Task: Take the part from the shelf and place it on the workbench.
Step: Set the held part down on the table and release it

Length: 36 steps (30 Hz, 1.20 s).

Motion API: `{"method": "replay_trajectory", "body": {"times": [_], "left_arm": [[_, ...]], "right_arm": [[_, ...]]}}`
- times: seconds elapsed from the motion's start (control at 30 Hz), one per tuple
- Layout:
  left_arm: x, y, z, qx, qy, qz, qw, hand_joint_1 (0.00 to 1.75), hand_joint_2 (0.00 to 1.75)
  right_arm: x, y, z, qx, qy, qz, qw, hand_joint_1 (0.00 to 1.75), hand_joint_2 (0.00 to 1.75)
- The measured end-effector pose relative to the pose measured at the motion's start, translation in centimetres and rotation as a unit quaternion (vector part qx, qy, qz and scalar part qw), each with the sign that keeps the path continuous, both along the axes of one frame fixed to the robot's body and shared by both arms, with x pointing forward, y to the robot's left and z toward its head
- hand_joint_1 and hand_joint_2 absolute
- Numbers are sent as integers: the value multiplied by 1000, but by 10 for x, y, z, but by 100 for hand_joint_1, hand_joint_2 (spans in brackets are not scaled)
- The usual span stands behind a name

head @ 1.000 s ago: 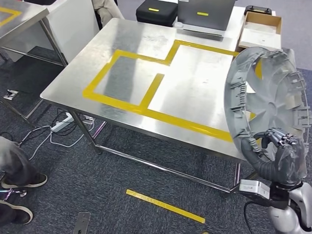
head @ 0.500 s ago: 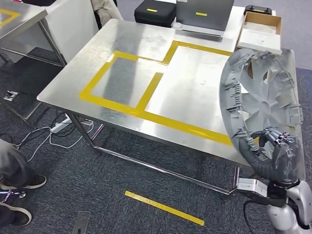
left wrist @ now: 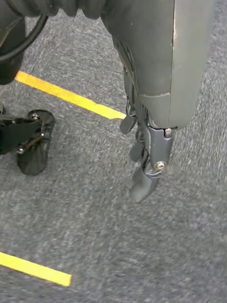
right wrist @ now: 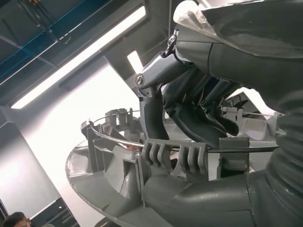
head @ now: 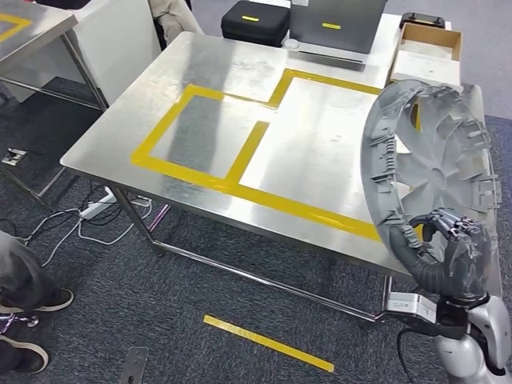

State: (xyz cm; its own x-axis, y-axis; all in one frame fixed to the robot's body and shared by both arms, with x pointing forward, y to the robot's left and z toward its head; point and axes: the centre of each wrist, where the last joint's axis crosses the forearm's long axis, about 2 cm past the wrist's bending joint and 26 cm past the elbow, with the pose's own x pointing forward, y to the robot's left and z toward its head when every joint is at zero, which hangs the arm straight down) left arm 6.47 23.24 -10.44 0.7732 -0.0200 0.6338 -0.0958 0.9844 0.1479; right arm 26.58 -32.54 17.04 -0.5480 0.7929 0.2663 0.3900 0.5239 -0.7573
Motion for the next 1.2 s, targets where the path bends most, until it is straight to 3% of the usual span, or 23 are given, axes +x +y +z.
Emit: {"method": "replay_trajectory", "body": {"times": [0.57,0.8,0.93,1.03,1.2], "left_arm": [[4,-4,1,-4,9,-12,1000,0,175],[14,-5,3,-10,3,-34,999,0,175],[18,-6,4,-10,-2,-38,999,0,175],[19,-7,4,-12,-4,-67,998,0,175],[27,-14,6,-22,-8,-119,993,0,175]], "right_arm": [[9,5,4,-11,0,7,1000,175,175],[53,40,20,-62,-9,25,998,175,175],[65,53,24,-67,-9,36,997,175,175],[74,63,25,-85,-8,41,996,175,175],[109,93,38,-138,-8,42,989,175,175]]}}
